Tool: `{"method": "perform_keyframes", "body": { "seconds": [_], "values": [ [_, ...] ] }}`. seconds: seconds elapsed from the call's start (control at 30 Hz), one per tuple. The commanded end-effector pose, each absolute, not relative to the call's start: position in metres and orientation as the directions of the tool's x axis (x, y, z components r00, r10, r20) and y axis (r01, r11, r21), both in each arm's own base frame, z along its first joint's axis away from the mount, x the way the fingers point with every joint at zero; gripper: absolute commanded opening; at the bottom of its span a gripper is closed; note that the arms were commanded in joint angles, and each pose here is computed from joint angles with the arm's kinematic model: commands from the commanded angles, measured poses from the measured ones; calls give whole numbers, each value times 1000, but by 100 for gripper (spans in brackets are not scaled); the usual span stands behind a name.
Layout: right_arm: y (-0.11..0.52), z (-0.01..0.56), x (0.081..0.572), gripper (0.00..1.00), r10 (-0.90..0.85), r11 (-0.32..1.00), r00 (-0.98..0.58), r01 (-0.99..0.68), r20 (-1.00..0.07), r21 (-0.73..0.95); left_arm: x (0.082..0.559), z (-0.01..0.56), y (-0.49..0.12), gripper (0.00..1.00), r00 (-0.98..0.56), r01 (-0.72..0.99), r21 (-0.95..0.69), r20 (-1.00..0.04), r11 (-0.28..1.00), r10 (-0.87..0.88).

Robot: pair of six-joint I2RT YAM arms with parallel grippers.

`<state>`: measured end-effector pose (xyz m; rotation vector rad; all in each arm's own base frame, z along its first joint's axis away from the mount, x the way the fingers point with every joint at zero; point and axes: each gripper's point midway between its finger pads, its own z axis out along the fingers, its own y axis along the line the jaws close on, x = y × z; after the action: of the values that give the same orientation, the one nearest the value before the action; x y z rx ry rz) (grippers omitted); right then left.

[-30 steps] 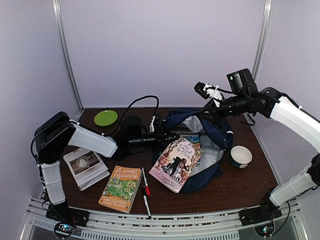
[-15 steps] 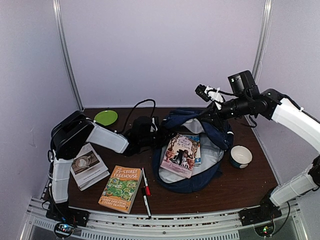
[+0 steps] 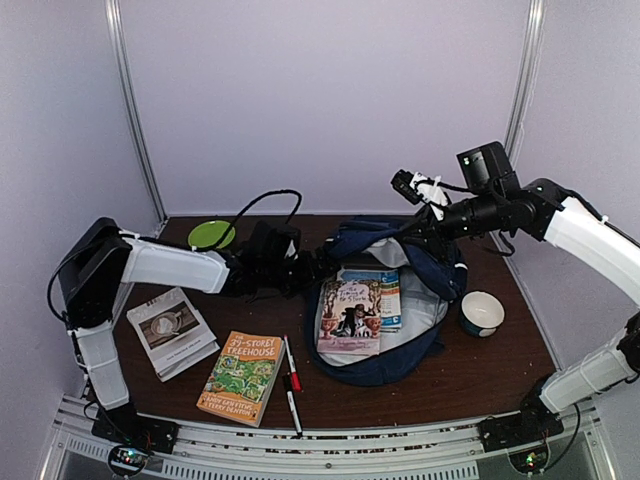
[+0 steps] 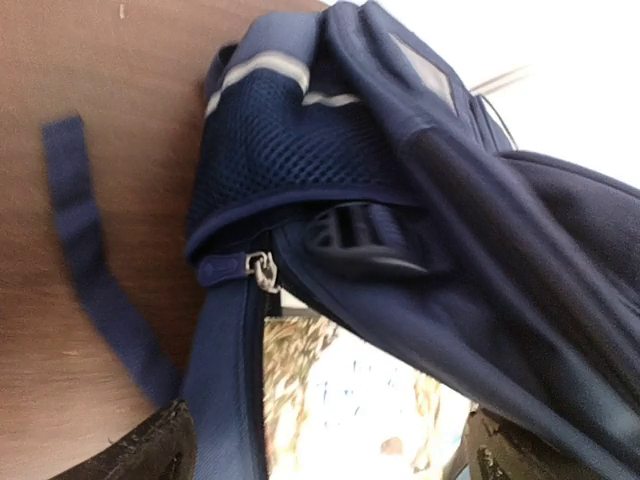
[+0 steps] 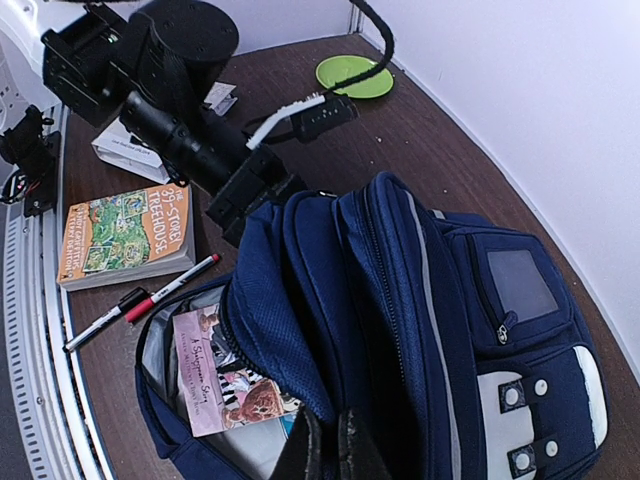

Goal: Pack the student bag
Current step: Place the book in the largest pocket of the bag, then adjust the book in the largest pocket of the bag.

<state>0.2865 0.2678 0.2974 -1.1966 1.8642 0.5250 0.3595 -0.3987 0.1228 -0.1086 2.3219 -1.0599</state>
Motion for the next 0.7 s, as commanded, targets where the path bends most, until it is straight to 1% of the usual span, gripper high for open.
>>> {"method": "perform_keyframes", "body": {
  "seconds": [0.0, 0.03, 0.07, 0.13, 0.17, 0.27, 0.33, 0.47, 0.57, 0.67],
  "values": [
    [269, 330, 283, 0, -472, 447, -108, -885, -875, -132, 336, 120, -370, 98, -799, 307, -478, -599, 823, -50],
    [269, 330, 283, 0, -471, 447, -108, -885, -875, -132, 330, 121, -366, 98, -796, 327, -451, -606, 831, -15],
    [270, 330, 283, 0, -470, 447, -107, -885, -876, -132, 319, 125, -369, 98, -767, 400, -398, -639, 826, 63],
    [270, 330, 283, 0, -471, 445, -107, -886, -876, -131, 304, 133, -366, 98, -710, 468, -284, -684, 837, 164],
    [270, 330, 283, 0, -470, 446, -107, -886, -876, -131, 287, 137, -375, 97, -644, 556, -201, -718, 806, 265],
    [271, 330, 284, 0, -469, 445, -108, -886, -877, -129, 248, 145, -393, 96, -431, 721, 12, -775, 693, 462],
    [272, 330, 284, 0, -469, 442, -109, -888, -876, -126, 231, 135, -399, 94, -341, 781, 121, -741, 613, 579],
    [272, 331, 284, 0, -470, 441, -107, -888, -876, -128, 210, 103, -392, 93, -212, 830, 305, -603, 468, 769],
    [272, 329, 283, 0, -473, 437, -109, -890, -874, -126, 207, 92, -386, 92, -149, 846, 367, -533, 386, 833],
    [273, 327, 282, 0, -472, 433, -112, -894, -875, -119, 212, 89, -387, 92, -102, 842, 420, -493, 339, 864]
  ]
}}
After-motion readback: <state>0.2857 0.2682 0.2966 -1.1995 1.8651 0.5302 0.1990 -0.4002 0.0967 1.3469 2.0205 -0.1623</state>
